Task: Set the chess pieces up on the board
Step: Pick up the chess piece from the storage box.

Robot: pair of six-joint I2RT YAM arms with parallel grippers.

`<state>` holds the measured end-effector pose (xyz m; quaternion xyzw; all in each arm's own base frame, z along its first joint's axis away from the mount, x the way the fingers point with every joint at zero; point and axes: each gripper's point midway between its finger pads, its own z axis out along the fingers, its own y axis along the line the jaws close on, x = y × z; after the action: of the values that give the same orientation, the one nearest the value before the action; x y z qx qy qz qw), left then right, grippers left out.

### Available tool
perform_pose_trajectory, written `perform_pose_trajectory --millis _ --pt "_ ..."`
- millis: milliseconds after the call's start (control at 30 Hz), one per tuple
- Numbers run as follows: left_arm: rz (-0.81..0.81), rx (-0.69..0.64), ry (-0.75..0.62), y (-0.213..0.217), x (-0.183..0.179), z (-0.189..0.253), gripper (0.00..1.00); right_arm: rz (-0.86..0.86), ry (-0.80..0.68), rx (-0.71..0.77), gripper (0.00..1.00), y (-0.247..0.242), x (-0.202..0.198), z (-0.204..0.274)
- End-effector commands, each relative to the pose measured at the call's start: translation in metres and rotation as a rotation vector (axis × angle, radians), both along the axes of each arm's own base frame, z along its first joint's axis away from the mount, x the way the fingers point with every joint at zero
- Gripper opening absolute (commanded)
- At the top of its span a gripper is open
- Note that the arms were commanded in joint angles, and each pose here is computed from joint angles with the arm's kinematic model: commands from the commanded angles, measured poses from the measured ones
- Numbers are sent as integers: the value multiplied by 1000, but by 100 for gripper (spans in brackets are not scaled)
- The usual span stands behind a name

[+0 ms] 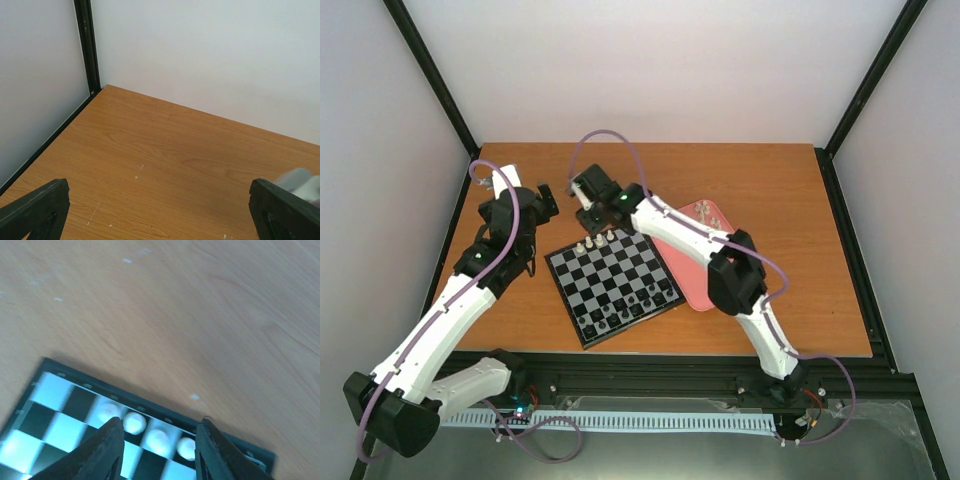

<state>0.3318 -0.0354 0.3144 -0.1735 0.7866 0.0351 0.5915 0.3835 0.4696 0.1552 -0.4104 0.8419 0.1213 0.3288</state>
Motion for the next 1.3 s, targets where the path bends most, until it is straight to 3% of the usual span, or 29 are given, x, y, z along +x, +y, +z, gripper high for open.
perform_pose_trajectory --millis 0,267,433,1267 --pt "12 -22 -37 4 -2 10 100 -221 -42 -17 41 -72 47 5" --pt "-1 -15 -6 -3 8 1 100 -570 -67 -67 42 -211 99 -8" --pt "1 -3 20 -6 16 -7 100 -679 -41 -109 42 -261 115 -30" --pt "13 16 48 -8 23 -16 100 -749 69 -202 37 -301 135 -96"
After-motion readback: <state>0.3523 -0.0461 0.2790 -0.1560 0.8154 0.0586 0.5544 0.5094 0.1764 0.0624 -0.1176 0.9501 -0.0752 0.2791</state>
